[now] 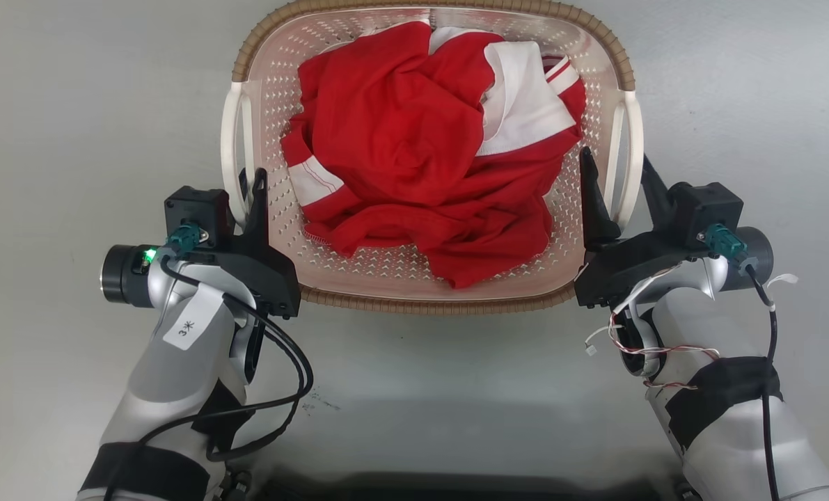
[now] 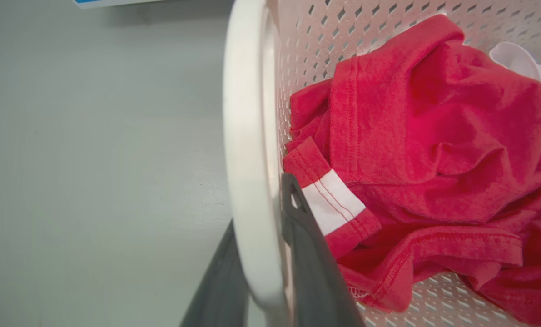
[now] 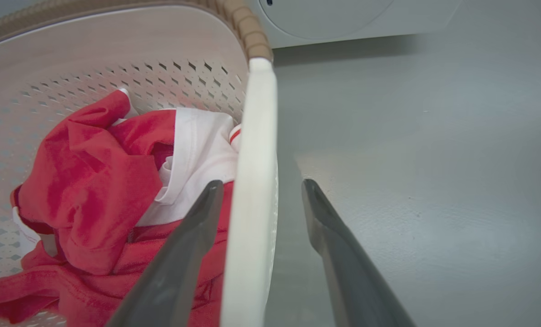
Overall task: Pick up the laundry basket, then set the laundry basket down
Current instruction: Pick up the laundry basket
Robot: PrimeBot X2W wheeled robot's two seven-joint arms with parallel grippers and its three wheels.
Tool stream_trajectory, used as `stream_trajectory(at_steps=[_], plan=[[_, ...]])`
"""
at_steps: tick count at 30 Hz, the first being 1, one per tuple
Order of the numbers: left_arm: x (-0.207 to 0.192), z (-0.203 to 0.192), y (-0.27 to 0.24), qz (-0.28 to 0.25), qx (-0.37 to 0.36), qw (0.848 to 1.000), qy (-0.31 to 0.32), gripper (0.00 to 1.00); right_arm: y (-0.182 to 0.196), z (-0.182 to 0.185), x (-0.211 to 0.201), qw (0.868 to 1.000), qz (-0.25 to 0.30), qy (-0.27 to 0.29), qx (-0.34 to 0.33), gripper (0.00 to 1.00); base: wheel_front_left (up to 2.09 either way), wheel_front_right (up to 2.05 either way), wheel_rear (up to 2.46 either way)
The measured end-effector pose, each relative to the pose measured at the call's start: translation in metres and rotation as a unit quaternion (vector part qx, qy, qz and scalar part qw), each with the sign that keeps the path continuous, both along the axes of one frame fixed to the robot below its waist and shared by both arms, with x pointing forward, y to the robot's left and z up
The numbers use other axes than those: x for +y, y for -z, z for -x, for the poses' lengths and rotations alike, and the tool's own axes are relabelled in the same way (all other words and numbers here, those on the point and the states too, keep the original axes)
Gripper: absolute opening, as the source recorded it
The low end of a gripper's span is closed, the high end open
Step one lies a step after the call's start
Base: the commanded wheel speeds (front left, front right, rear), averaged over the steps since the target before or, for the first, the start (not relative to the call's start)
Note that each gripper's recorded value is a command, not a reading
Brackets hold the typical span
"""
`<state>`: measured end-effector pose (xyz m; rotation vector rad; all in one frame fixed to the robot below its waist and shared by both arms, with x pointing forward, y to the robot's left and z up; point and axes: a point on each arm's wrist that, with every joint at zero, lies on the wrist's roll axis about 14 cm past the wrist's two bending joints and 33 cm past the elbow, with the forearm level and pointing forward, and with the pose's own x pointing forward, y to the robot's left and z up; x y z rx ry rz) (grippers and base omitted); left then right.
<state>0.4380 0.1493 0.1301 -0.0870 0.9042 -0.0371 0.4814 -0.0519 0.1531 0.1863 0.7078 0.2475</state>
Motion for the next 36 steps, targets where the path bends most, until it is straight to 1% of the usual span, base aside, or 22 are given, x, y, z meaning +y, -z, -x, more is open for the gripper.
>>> stream_trajectory(at_steps=[1,2,12,18,25,31,36], plan=[[-0.001,0.0,0.0,0.001,0.001,1.0,0.001,0.0,0.001,0.001,0.0,1.0,0.001,-0.001,0.002,0.18,0.0,0.0,0.0],[-0.001,0.001,0.001,0.004,0.003,1.0,0.002,0.0,0.002,0.001,0.0,1.0,0.002,0.0,0.003,0.0,0.0,0.0,0.0],[-0.007,0.003,0.002,0.01,0.008,1.0,0.009,0.0,0.001,-0.001,-0.001,1.0,0.002,0.006,0.007,0.0,0.0,0.0,0.0],[-0.011,0.002,-0.005,0.018,0.01,1.0,0.001,0.0,-0.002,0.003,-0.004,1.0,0.008,0.008,0.016,0.0,0.0,0.0,0.0],[-0.013,0.0,-0.021,0.023,0.001,1.0,-0.005,0.0,-0.016,0.003,-0.007,1.0,0.011,0.014,0.016,0.0,0.0,0.0,0.0],[-0.014,0.006,-0.038,0.03,-0.003,0.999,-0.015,0.0,-0.035,0.005,-0.009,1.0,0.01,0.017,0.014,0.0,0.0,0.0,0.0],[-0.016,0.012,-0.056,0.032,-0.011,0.999,-0.014,0.0,-0.052,0.013,-0.008,1.0,0.013,0.01,0.013,0.0,0.0,0.0,0.0]])
